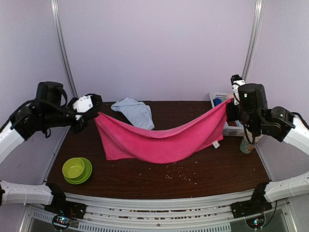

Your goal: Roll the towels

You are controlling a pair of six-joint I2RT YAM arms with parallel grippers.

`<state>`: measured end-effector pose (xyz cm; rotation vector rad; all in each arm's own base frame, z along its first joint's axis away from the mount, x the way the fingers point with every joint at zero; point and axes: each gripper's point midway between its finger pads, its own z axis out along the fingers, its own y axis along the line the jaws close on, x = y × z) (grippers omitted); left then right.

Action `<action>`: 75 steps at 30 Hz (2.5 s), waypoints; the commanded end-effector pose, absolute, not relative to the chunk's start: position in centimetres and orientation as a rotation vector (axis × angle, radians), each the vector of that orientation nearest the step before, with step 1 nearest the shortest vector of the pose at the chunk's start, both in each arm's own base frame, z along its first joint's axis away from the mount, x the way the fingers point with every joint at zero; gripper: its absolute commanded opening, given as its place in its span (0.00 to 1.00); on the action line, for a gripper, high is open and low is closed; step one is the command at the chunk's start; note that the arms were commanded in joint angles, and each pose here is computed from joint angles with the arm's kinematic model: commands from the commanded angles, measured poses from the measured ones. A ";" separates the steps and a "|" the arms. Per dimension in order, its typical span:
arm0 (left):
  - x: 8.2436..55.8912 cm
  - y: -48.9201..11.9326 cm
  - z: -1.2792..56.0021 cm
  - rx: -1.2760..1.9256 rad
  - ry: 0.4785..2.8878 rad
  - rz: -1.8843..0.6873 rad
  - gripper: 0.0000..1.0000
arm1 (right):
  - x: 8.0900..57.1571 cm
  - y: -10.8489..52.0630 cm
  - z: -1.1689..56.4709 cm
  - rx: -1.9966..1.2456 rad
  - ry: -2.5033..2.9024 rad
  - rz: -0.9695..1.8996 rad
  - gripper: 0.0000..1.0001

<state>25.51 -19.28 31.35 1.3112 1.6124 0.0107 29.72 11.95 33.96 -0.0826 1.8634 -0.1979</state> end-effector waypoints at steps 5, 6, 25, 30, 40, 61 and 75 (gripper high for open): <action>24.2 -15.4 33.3 1.103 1.559 0.083 0.00 | 28.1 11.9 34.5 -0.018 1.824 -0.184 0.00; 25.1 -15.2 32.3 1.096 1.595 0.099 0.00 | 28.5 12.2 34.2 -0.015 1.830 -0.202 0.00; 48.1 -14.7 11.9 1.138 2.164 0.300 0.00 | 50.5 17.2 17.2 -0.166 2.215 -0.844 0.00; 50.5 -13.8 11.9 1.061 2.151 0.368 0.00 | 52.6 15.7 16.5 -0.135 2.247 -0.814 0.00; 47.4 -13.7 12.3 1.094 2.101 0.249 0.00 | 50.3 11.3 14.2 -0.091 2.319 -0.784 0.00; 39.3 -11.2 23.9 0.935 1.855 0.208 0.00 | 40.5 10.5 22.7 -0.006 2.134 -0.612 0.00; 25.6 -9.9 32.1 0.930 1.527 0.163 0.00 | 27.2 10.5 31.4 0.053 1.885 -0.484 0.00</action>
